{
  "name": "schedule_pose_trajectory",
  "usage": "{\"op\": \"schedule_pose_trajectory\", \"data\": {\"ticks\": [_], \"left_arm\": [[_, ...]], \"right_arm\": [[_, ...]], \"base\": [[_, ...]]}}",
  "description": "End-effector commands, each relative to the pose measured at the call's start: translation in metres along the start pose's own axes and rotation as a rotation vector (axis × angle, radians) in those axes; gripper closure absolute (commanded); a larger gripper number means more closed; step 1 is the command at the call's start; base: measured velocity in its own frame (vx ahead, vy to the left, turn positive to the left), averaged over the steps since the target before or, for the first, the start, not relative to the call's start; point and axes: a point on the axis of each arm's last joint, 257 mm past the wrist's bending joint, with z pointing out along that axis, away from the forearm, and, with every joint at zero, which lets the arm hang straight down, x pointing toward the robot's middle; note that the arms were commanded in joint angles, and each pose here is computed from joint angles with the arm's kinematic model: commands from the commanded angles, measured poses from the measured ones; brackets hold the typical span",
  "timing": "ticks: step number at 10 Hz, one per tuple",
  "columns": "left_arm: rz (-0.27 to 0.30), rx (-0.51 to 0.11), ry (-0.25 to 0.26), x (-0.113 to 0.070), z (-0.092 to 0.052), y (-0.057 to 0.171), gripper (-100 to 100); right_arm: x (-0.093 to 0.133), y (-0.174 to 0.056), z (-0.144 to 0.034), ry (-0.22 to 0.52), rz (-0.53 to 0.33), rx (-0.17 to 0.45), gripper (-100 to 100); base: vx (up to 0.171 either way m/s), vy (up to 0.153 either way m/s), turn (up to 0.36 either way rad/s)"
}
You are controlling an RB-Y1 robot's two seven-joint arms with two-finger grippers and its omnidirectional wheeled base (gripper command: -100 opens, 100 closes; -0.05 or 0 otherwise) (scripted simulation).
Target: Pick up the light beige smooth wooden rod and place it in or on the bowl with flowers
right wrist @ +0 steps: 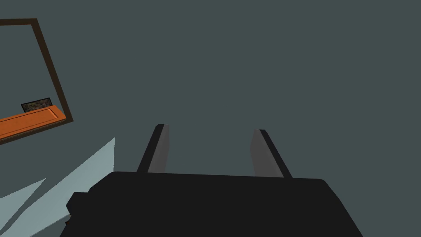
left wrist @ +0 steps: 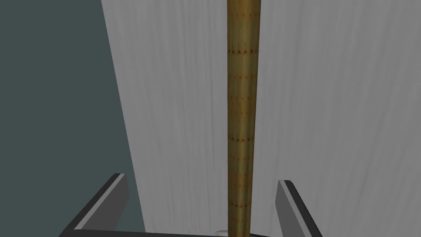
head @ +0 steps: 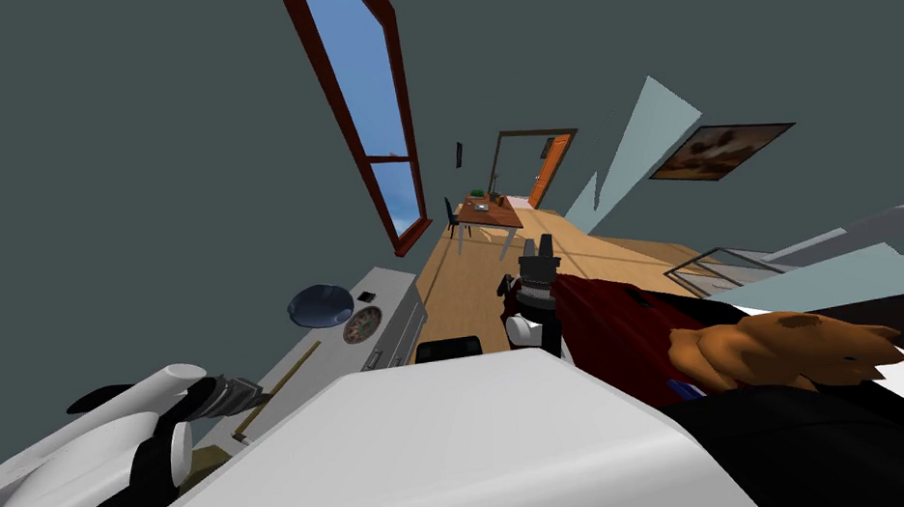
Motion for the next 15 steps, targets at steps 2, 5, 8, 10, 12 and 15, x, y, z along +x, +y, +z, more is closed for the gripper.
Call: {"op": "schedule_pose_trajectory", "data": {"ticks": [2, 5, 8, 10, 12, 15], "left_arm": [[-0.047, -0.076, 0.006, -0.006, 0.002, 0.019, -100], [-0.108, -0.174, 0.021, -0.009, 0.004, 0.045, -100], [-0.113, -0.182, 0.022, -0.008, 0.004, 0.047, -100], [-0.119, -0.182, 0.023, -0.002, 0.015, 0.055, -100], [-0.125, -0.180, 0.023, 0.005, 0.024, 0.063, -100], [-0.123, -0.181, 0.023, 0.002, 0.021, 0.061, 100]], "right_arm": [[0.000, 0.000, 0.000, 0.000, 0.000, 0.000, 0], [0.000, 0.000, 0.000, 0.000, 0.000, 0.000, 0], [0.000, 0.000, 0.000, 0.000, 0.000, 0.000, 0], [0.000, 0.000, 0.000, 0.000, 0.000, 0.000, 0], [0.000, 0.000, 0.000, 0.000, 0.000, 0.000, 0], [0.000, 0.000, 0.000, 0.000, 0.000, 0.000, 0]], "base": [[-0.022, 0.046, -0.155], [-0.016, 0.040, -0.132], [-0.009, 0.019, -0.017], [-0.013, 0.012, -0.019], [-0.051, 0.050, -0.050], [-0.008, 0.007, -0.004]]}}
